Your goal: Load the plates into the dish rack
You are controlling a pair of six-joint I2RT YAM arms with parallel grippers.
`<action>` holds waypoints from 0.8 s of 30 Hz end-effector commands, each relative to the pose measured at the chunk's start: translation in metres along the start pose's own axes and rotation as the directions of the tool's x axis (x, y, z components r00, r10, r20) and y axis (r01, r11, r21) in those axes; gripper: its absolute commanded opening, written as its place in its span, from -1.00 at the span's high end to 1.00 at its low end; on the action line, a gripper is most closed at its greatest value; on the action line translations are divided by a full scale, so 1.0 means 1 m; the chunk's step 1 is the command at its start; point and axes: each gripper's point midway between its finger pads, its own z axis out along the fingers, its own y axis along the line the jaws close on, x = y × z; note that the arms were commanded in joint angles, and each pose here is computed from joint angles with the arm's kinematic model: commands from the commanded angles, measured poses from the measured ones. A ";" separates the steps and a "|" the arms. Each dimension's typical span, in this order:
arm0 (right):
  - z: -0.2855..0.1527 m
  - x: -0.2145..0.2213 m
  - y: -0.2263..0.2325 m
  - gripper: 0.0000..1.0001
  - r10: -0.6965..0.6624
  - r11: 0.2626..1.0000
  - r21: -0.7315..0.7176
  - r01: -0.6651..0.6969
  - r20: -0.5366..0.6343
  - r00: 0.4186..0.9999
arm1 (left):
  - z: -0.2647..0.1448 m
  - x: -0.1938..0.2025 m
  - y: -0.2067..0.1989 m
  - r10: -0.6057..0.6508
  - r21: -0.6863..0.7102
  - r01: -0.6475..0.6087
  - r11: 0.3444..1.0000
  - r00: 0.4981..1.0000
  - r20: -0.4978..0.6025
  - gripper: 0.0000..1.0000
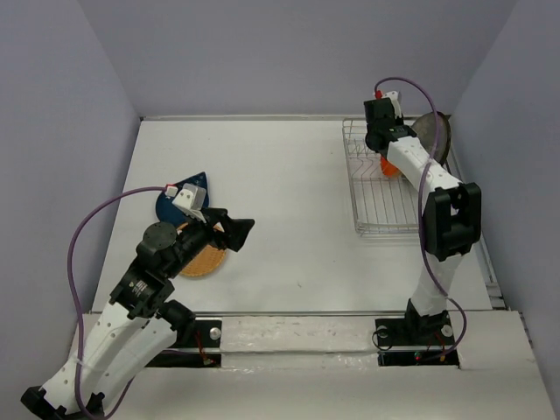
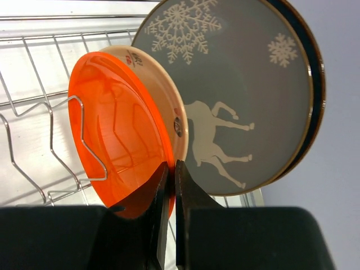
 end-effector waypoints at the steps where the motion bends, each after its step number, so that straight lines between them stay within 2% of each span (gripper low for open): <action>1: 0.001 -0.022 -0.005 0.84 0.102 0.995 -0.023 -0.101 0.067 0.993 | 0.003 -0.007 -0.003 0.015 0.015 -0.016 1.000 0.999 0.031 -0.98; 2: 0.000 -0.022 -0.005 0.56 0.115 0.993 -0.030 -0.113 0.068 0.991 | 0.003 -0.007 -0.002 0.016 0.010 -0.017 1.000 0.999 0.030 -0.98; 4: -0.005 -0.026 -0.009 0.19 0.136 0.990 -0.035 -0.133 0.078 0.988 | 0.003 -0.007 0.000 0.013 0.002 -0.013 1.000 0.999 0.031 -0.98; 5: -0.008 -0.027 -0.012 -0.13 0.143 0.989 -0.040 -0.140 0.083 0.986 | 0.004 -0.007 0.000 0.013 0.000 -0.013 1.000 0.999 0.032 -0.98; 7: -0.016 -0.031 -0.014 -0.29 0.166 0.984 -0.077 -0.160 0.093 0.982 | 0.004 -0.008 0.002 0.009 -0.009 -0.009 1.000 0.999 0.037 -0.98; 10: -0.039 -0.035 -0.014 -0.32 0.262 0.951 -0.192 -0.241 0.094 0.960 | 0.000 -0.019 0.009 0.007 -0.045 -0.004 0.999 0.997 0.083 -0.98; 11: -0.053 -0.041 -0.018 -0.32 0.345 0.917 -0.245 -0.314 0.097 0.934 | -0.002 -0.022 0.013 0.005 -0.064 0.001 0.998 0.995 0.098 -0.98; 13: -0.078 -0.034 0.012 -0.31 0.378 0.849 -0.417 -0.323 0.052 0.924 | -0.004 -0.028 0.018 0.003 -0.090 0.008 0.996 0.992 0.124 -0.98; 14: -0.107 -0.040 0.025 -0.30 0.420 0.794 -0.502 -0.342 0.047 0.906 | -0.004 -0.031 0.021 0.002 -0.103 0.012 0.995 0.991 0.136 -0.98; 16: -0.142 -0.031 0.066 -0.27 0.422 0.705 -0.639 -0.308 0.028 0.906 | -0.005 -0.035 0.023 -0.001 -0.115 0.019 0.993 0.989 0.150 -0.98; 17: -0.183 -0.027 0.102 -0.24 0.418 0.614 -0.742 -0.269 0.017 0.908 | -0.007 -0.042 0.027 -0.003 -0.135 0.027 0.990 0.984 0.175 -0.98; 18: -0.202 -0.031 0.113 -0.23 0.435 0.576 -0.773 -0.265 0.016 0.900 | -0.009 -0.047 0.029 -0.004 -0.152 0.034 0.988 0.981 0.196 -0.98; 20: -0.243 -0.016 0.154 -0.19 0.424 0.428 -0.865 -0.262 -0.064 0.903 | -0.014 -0.058 0.034 0.001 -0.186 0.044 0.982 0.972 0.234 -0.98; 22: -0.294 0.002 0.203 -0.13 0.390 0.233 -0.936 -0.264 -0.158 0.907 | -0.026 -0.074 0.035 0.006 -0.213 0.060 0.975 0.956 0.294 -0.98; 24: -0.325 0.017 0.233 -0.08 0.348 0.126 -0.956 -0.266 -0.209 0.914 | -0.037 -0.086 0.036 0.013 -0.228 0.070 0.971 0.940 0.340 -0.98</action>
